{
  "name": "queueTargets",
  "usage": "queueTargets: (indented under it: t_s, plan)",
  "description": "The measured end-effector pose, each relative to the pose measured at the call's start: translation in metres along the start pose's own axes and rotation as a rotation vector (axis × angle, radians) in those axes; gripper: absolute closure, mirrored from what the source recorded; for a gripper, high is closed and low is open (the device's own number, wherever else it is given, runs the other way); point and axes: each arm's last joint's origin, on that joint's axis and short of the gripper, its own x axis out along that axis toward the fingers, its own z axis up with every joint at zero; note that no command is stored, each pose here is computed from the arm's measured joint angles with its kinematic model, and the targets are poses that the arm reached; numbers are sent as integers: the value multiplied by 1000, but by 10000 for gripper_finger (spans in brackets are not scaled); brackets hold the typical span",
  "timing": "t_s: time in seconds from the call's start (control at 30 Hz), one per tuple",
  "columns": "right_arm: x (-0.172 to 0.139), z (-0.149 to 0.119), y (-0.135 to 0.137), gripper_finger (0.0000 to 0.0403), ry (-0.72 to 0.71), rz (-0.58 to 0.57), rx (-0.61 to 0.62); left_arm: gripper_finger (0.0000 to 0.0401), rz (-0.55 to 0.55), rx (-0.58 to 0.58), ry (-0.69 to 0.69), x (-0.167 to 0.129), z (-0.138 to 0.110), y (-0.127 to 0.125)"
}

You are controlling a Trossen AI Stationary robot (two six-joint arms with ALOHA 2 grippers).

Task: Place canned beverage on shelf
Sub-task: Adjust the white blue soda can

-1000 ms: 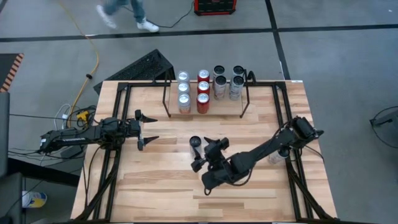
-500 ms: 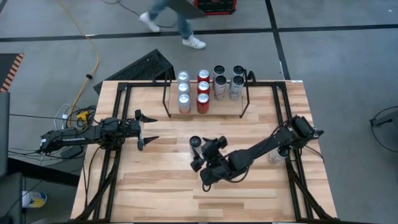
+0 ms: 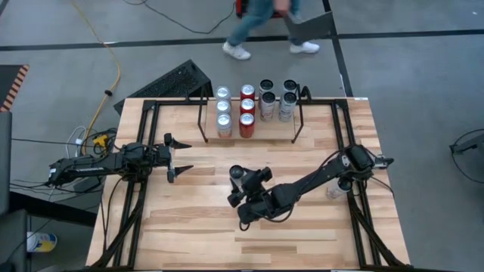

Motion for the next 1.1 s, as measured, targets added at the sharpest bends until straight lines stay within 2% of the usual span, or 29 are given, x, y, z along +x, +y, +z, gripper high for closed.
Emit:
queueTargets:
  t_s: [0.23,0.5,0.83,1.1]
  plan:
    - [6,-11,1,74,-23,-36,-54,28,0,0,1,0,0,0]
    - [18,-7,-2,74,-30,-61,-59,28,0,0,1,0,0,0]
    - [29,-1,-5,74,-19,-70,-160,28,0,0,1,0,0,0]
    - [32,2,-3,108,10,-18,-232,28,0,0,1,0,0,0]
